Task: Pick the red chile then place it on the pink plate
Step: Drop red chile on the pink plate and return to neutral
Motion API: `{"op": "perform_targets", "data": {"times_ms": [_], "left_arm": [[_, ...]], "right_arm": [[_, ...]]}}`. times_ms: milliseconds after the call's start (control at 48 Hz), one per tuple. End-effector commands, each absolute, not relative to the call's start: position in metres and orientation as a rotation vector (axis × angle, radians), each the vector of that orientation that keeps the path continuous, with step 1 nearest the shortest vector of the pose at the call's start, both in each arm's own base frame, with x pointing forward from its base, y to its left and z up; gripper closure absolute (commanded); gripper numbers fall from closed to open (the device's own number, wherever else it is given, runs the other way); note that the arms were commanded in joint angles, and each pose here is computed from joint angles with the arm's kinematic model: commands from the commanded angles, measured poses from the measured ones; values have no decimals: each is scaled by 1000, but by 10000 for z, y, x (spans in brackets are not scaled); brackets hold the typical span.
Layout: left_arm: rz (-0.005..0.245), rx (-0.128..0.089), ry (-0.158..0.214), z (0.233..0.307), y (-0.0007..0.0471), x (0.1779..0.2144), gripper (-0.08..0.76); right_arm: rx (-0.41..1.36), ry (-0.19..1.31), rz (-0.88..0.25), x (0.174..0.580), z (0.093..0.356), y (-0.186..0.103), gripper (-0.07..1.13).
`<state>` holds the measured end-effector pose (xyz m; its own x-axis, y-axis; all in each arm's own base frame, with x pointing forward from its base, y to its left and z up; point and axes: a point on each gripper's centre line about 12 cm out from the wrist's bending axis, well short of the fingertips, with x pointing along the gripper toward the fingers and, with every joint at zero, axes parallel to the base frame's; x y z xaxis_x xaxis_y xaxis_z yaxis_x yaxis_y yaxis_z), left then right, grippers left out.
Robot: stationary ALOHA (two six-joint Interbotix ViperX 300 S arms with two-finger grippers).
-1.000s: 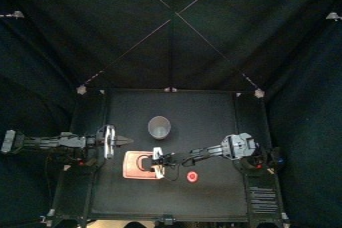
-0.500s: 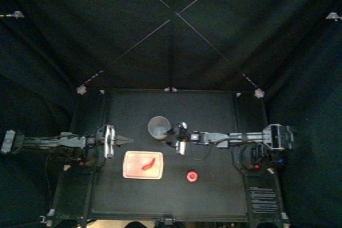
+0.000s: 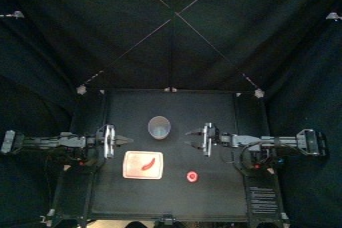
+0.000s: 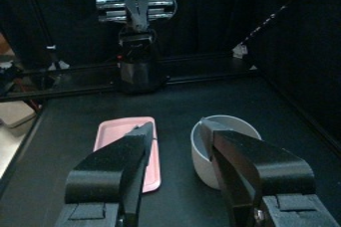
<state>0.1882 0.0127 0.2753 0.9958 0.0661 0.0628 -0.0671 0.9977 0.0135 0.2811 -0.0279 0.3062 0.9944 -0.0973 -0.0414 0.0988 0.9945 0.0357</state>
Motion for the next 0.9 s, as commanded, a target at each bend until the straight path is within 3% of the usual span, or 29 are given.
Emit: {"op": "perform_targets", "data": {"times_ms": [21, 375, 896], "left_arm": [[67, 19, -76, 2803, 129, 1894, 716], [71, 18, -78, 2805, 136, 1893, 716], [75, 20, -85, 2818, 143, 1883, 716]], "right_arm": [[53, -41, -88, 2586, 3153, -224, 243], [53, -154, -58, 2132, 3192, -128, 245], [47, -159, -55, 2081, 3171, -119, 245]]}}
